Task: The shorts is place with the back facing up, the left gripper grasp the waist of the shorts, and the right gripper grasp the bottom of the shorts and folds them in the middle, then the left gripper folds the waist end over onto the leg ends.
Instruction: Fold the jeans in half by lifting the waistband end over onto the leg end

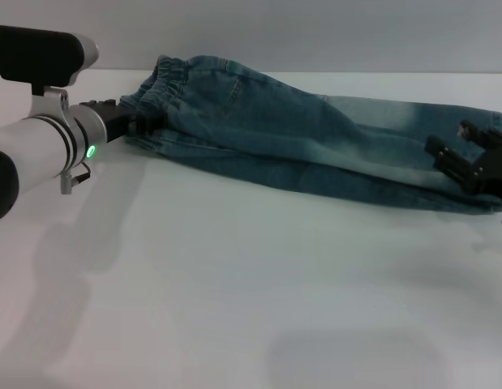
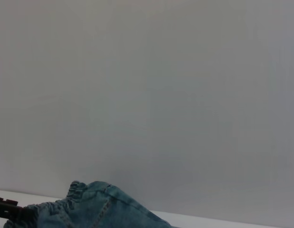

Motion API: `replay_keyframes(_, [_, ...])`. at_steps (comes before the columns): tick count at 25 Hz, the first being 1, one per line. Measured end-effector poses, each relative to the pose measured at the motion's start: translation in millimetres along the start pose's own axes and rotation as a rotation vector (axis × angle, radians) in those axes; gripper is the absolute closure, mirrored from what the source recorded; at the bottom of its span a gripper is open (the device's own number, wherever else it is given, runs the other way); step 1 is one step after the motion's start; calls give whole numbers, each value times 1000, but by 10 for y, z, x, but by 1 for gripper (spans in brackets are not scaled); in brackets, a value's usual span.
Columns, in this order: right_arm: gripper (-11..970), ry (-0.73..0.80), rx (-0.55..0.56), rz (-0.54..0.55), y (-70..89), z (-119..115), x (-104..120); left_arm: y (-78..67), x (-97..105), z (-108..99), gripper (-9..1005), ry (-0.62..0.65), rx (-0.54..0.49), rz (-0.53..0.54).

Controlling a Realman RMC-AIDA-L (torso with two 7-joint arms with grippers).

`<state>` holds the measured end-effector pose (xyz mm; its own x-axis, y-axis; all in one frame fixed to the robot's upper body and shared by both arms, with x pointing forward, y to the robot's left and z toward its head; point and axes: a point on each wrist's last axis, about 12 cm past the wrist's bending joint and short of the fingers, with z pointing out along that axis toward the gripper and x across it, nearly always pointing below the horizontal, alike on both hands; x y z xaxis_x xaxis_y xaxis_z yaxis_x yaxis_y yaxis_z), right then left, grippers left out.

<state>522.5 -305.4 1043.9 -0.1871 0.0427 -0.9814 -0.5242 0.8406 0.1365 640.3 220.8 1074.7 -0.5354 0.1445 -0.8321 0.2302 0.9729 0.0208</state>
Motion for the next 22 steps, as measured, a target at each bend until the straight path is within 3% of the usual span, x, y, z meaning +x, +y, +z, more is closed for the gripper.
replay_keyframes(22, [429,-10,-60,-5,67,53,-39,53,37,113,137,-8,-41,24])
